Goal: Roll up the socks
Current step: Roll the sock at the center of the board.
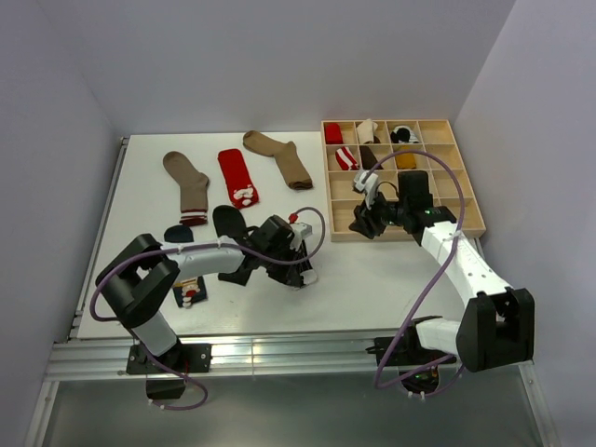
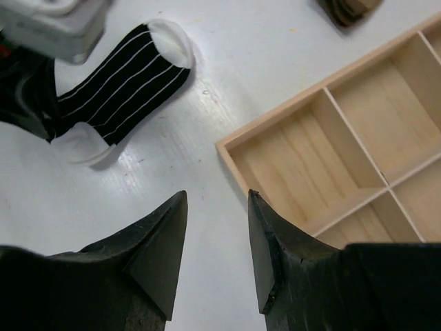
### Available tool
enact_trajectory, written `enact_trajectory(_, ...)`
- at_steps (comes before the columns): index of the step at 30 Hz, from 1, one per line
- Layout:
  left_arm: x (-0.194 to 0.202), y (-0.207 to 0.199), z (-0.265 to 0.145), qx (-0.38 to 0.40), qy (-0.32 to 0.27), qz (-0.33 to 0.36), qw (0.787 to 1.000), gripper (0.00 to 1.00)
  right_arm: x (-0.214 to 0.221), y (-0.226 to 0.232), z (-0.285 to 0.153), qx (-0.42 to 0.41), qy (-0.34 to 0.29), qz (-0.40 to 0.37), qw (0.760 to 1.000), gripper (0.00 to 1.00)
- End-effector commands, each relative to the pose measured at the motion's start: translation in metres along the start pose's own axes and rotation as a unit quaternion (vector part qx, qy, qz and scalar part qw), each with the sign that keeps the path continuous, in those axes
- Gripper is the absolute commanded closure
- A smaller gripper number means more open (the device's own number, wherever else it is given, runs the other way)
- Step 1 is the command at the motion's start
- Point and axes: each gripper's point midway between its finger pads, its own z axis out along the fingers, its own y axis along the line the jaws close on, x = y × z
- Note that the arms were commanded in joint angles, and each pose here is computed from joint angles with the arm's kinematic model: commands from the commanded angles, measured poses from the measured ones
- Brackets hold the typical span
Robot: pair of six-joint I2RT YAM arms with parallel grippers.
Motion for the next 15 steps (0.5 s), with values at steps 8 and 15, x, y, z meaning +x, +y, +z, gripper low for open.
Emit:
enact_trajectory(8,-0.017,-0.021,-0.021,0.082,0.043,-0.096,0.991,0.75,0.014,0.058,0.010,-0.100,-0.004,-0.083,0.992,0.52)
enact_trajectory(15,-0.008,-0.015,-0.011,0.088,0.067,-0.121,0.986,0.74,0.028,0.089,0.024,-0.123,0.013,-0.123,0.985,0.44)
